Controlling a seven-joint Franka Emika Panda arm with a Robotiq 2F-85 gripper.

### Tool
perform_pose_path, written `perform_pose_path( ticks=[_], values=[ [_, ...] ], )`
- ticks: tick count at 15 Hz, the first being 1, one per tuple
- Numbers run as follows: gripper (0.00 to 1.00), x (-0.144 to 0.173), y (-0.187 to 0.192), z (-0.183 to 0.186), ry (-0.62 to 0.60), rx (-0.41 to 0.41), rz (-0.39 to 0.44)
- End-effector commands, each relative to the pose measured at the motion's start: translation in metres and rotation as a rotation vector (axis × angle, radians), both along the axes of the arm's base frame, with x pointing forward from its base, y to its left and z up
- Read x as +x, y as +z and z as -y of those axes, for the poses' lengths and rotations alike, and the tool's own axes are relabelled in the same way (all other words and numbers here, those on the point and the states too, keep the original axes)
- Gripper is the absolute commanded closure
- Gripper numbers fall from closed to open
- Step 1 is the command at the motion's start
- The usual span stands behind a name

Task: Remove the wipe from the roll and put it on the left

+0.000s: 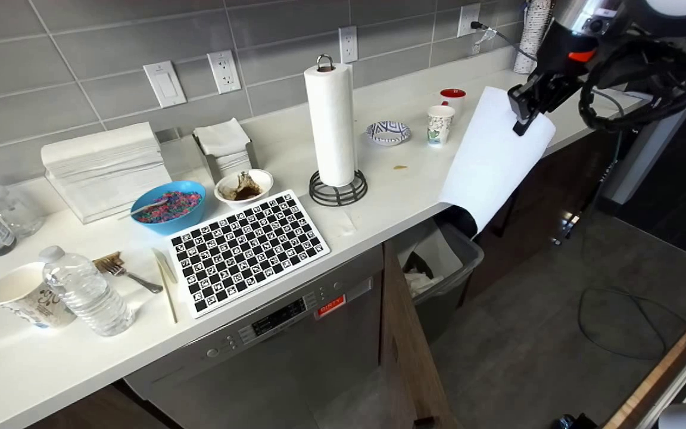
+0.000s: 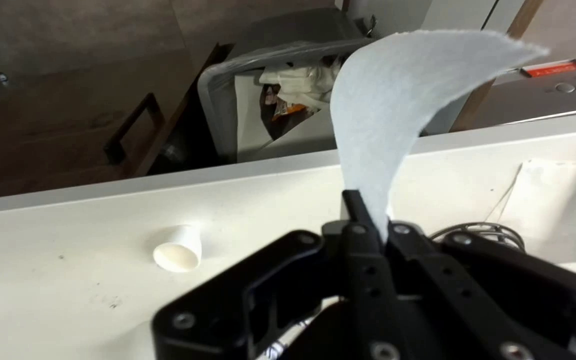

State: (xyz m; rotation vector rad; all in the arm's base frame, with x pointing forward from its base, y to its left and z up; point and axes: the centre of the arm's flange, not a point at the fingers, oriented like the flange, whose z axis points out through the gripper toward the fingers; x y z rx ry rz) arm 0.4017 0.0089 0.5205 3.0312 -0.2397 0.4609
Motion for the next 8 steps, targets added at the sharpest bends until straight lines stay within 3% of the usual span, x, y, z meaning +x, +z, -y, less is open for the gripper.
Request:
perform_pose_path(
  ticks=[1,6,8],
  values=[
    [1.00,-0.015,0.008,0.011,-0.031,-0.059,0.081],
    [1.00,0.001,0.011,0.030,-0.067,-0.102,0.187],
    [0.99,-0.002,0.022,0.028,-0.043,-0.078,0.161]
  ],
)
